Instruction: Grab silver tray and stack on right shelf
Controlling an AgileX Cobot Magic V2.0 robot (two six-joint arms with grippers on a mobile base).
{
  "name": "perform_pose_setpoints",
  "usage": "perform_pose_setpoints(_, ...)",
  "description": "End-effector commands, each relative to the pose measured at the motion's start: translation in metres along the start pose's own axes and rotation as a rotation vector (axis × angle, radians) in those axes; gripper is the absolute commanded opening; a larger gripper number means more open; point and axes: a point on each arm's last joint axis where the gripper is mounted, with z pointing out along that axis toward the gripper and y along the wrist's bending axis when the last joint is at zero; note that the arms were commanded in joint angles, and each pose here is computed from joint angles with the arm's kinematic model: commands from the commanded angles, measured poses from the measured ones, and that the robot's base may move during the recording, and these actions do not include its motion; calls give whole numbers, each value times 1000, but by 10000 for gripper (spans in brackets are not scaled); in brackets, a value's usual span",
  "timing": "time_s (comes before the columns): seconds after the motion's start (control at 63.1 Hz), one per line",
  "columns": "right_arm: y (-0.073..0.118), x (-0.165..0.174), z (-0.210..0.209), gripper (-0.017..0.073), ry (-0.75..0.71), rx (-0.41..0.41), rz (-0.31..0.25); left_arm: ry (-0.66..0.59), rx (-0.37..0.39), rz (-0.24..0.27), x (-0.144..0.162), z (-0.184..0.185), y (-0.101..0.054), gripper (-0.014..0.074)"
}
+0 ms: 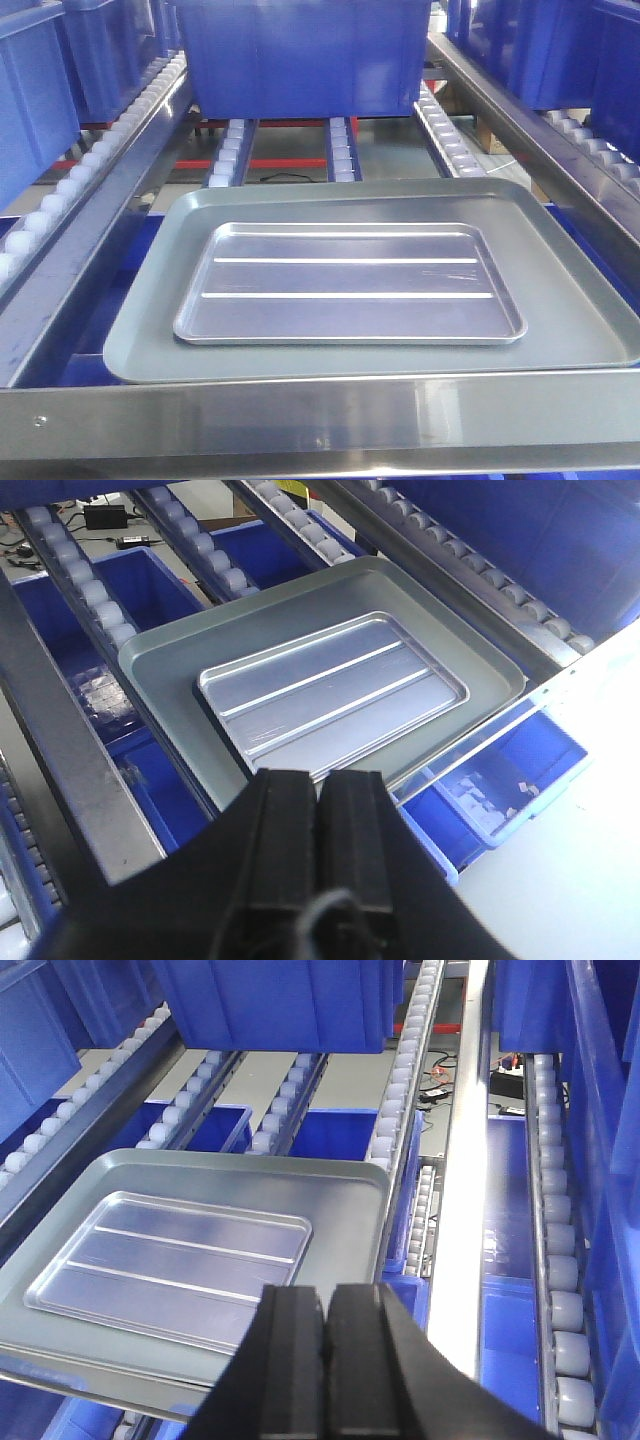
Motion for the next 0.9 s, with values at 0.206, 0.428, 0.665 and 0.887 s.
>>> perform_pose_setpoints(0.206,2,-14,-2,57,-94,-11,-23,-80,40,-4,-13,-3,-4,-92)
perform_pose_setpoints(0.428,2,-14,-2,57,-94,-11,-23,-106,136,-40,3,-13,-8,-92)
perform_pose_setpoints(0.665,2,-14,-2,57,-94,-11,-23,-216,-55,-101,59,-20,3,-92)
perform_pose_setpoints(0.887,2,-14,-2,57,-93,-11,-23,-307,-343,-96,84,-5,17,-92)
